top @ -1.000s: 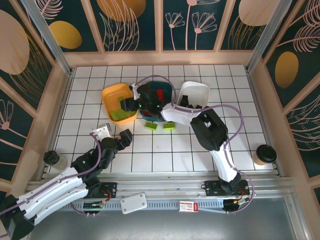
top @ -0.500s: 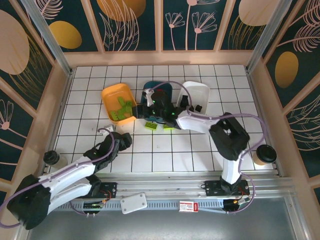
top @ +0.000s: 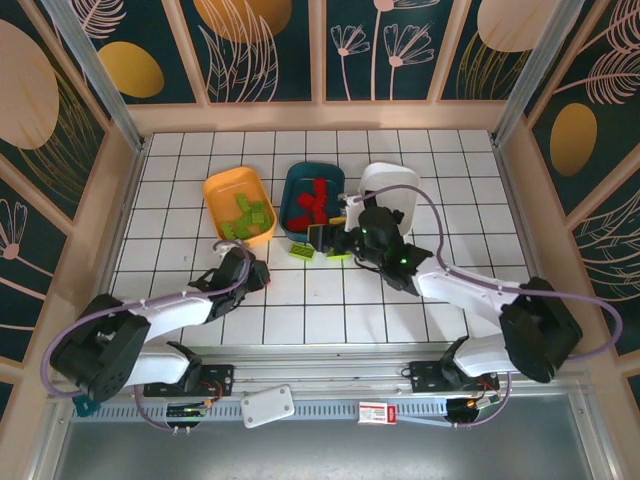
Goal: Sort the legos into containers by color
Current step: Move the lego to the bottom-center of the table.
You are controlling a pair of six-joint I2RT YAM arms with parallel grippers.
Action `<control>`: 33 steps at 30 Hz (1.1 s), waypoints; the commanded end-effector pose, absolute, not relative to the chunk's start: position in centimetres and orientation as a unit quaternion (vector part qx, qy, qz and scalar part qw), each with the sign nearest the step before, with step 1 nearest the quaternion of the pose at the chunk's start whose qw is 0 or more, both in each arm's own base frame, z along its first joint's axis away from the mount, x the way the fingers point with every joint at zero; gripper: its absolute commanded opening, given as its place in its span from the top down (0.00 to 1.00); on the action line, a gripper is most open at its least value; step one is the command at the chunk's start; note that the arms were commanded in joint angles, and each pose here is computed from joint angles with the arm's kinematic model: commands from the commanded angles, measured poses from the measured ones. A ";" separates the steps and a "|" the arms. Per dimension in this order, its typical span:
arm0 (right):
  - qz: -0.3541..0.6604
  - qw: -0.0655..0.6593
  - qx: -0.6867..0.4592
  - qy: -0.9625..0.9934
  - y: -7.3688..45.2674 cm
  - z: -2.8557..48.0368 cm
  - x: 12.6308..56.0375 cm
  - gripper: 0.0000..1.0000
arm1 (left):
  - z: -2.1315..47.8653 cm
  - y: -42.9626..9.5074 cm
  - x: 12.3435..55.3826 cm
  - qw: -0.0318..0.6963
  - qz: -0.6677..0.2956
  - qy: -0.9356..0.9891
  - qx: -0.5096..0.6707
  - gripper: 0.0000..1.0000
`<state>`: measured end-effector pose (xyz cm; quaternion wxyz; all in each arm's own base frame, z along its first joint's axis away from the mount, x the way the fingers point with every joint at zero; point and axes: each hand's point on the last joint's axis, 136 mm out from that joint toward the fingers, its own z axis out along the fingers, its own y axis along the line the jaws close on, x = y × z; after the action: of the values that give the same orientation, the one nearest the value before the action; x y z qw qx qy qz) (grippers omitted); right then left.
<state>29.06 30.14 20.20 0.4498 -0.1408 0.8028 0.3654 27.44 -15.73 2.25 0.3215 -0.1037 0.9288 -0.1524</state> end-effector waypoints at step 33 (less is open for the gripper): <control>0.373 0.433 -0.109 0.813 26.8 18.5 27.4 0.29 | 5.2 -22.6 24.1 0.298 -0.241 0.924 -0.008 0.24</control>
<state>27.90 26.84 19.64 0.4485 -0.1083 0.8068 0.3691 25.12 -23.07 5.79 0.3138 -0.0034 0.9204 -0.2332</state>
